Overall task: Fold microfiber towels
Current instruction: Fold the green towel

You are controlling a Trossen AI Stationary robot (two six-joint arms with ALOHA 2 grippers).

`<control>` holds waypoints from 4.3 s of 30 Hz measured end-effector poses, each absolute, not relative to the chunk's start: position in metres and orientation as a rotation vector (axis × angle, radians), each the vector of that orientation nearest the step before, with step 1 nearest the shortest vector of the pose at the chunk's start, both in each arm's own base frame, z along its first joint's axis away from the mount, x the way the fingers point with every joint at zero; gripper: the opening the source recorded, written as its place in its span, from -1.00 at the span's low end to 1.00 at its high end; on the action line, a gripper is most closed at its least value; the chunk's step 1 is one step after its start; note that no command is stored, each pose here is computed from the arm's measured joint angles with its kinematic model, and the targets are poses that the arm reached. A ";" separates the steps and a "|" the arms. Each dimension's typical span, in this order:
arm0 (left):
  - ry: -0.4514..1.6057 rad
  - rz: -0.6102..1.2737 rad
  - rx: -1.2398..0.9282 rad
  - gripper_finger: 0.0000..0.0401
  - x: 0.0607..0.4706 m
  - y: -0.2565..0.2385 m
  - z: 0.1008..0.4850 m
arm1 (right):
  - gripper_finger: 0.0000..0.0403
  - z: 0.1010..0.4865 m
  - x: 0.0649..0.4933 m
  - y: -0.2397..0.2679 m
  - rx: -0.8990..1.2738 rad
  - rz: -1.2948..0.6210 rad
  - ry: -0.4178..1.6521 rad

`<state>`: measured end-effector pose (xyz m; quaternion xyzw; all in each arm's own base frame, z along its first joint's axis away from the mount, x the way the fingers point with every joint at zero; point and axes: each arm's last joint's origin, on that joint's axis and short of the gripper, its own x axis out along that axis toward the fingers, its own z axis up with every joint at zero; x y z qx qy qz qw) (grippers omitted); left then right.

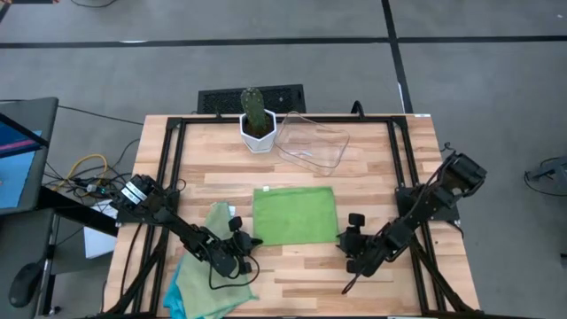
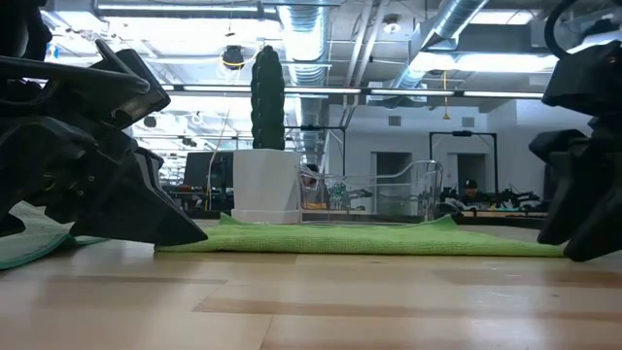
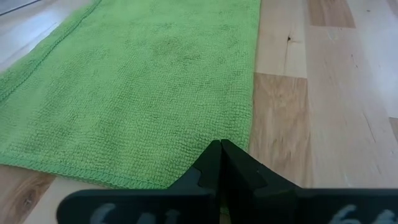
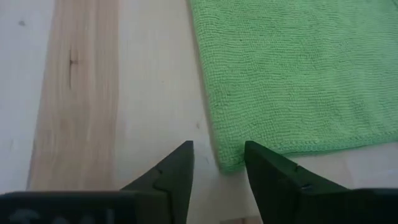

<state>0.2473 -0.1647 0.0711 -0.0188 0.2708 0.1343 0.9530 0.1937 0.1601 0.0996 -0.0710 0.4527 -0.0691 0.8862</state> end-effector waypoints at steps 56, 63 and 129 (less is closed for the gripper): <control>0.544 0.262 -0.012 -1.00 0.248 -0.165 0.072 | -0.91 0.132 0.311 0.151 -0.264 0.060 0.814; 0.542 0.264 -0.011 -1.00 0.248 -0.165 0.072 | -0.89 0.132 0.324 0.146 -0.279 0.051 0.802; 0.467 0.181 0.022 -1.00 0.255 -0.170 0.115 | -0.14 0.161 0.280 0.129 -0.362 -0.050 1.099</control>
